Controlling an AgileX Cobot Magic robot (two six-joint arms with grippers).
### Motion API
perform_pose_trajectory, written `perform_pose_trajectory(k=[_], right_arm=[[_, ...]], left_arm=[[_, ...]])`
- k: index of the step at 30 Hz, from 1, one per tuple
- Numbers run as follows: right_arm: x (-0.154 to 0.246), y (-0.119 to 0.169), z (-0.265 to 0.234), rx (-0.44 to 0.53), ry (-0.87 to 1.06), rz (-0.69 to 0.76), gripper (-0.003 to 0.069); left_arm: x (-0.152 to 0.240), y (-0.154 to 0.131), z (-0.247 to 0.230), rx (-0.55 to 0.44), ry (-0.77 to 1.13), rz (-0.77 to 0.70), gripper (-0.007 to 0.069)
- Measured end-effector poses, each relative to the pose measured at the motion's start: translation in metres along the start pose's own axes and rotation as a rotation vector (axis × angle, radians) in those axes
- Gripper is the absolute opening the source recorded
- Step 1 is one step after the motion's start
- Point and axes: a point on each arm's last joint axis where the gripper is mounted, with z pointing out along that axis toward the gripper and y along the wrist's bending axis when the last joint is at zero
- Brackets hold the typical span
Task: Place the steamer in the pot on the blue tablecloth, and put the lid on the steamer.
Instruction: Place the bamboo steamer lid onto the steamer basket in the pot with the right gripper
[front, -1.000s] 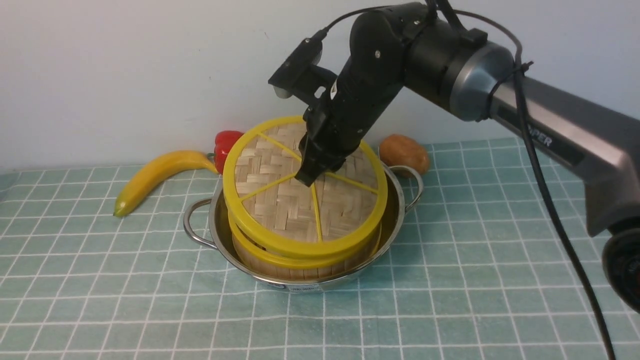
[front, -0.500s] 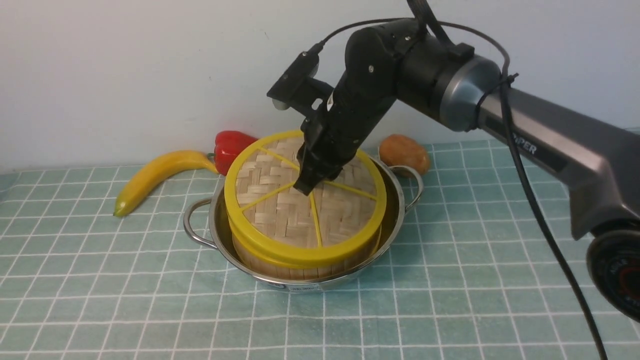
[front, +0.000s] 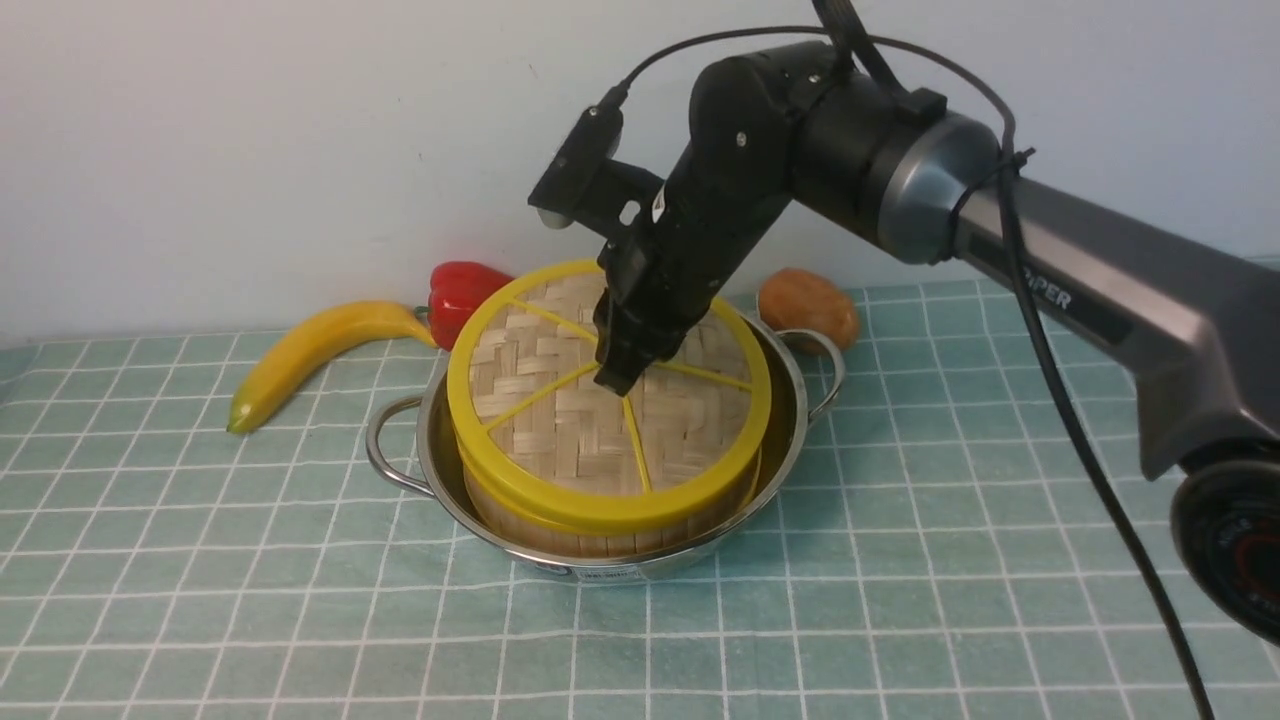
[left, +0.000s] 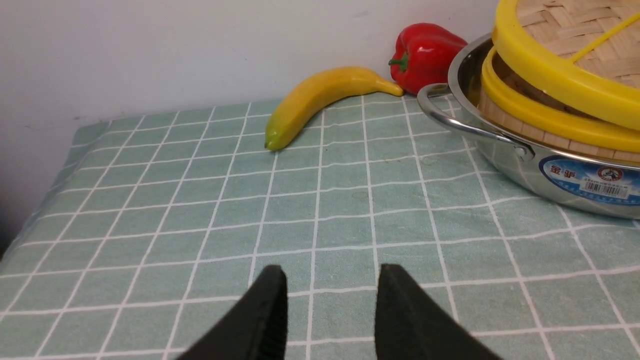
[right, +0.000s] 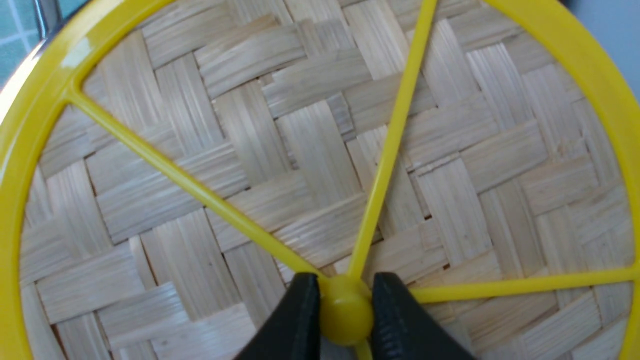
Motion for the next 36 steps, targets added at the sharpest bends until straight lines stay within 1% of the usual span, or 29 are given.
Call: perform_pose_trajectory(k=[8, 20, 27, 29, 31, 36], right_arm=[[0.0, 0.0, 0.0, 0.003, 0.002, 0.001, 0.0146], [-0.005, -0.004, 0.0, 0.047, -0.055, -0.063, 0.0146], [-0.007, -0.005, 0.001, 0.055, -0.08, -0.069, 0.015], [-0.008, -0.005, 0.001, 0.053, -0.093, -0.063, 0.0169], [-0.011, -0.005, 0.0, 0.06, -0.119, -0.057, 0.0204], [-0.013, -0.006, 0.0, 0.071, -0.147, -0.053, 0.0313]], left_arm=[[0.0, 0.0, 0.0, 0.0, 0.0, 0.0, 0.0243], [0.0, 0.0, 0.0, 0.0, 0.0, 0.0, 0.0243], [0.0, 0.0, 0.0, 0.0, 0.0, 0.0, 0.0243], [0.0, 0.0, 0.0, 0.0, 0.0, 0.0, 0.0243], [0.0, 0.0, 0.0, 0.0, 0.0, 0.0, 0.0243], [0.0, 0.0, 0.0, 0.0, 0.0, 0.0, 0.0243]])
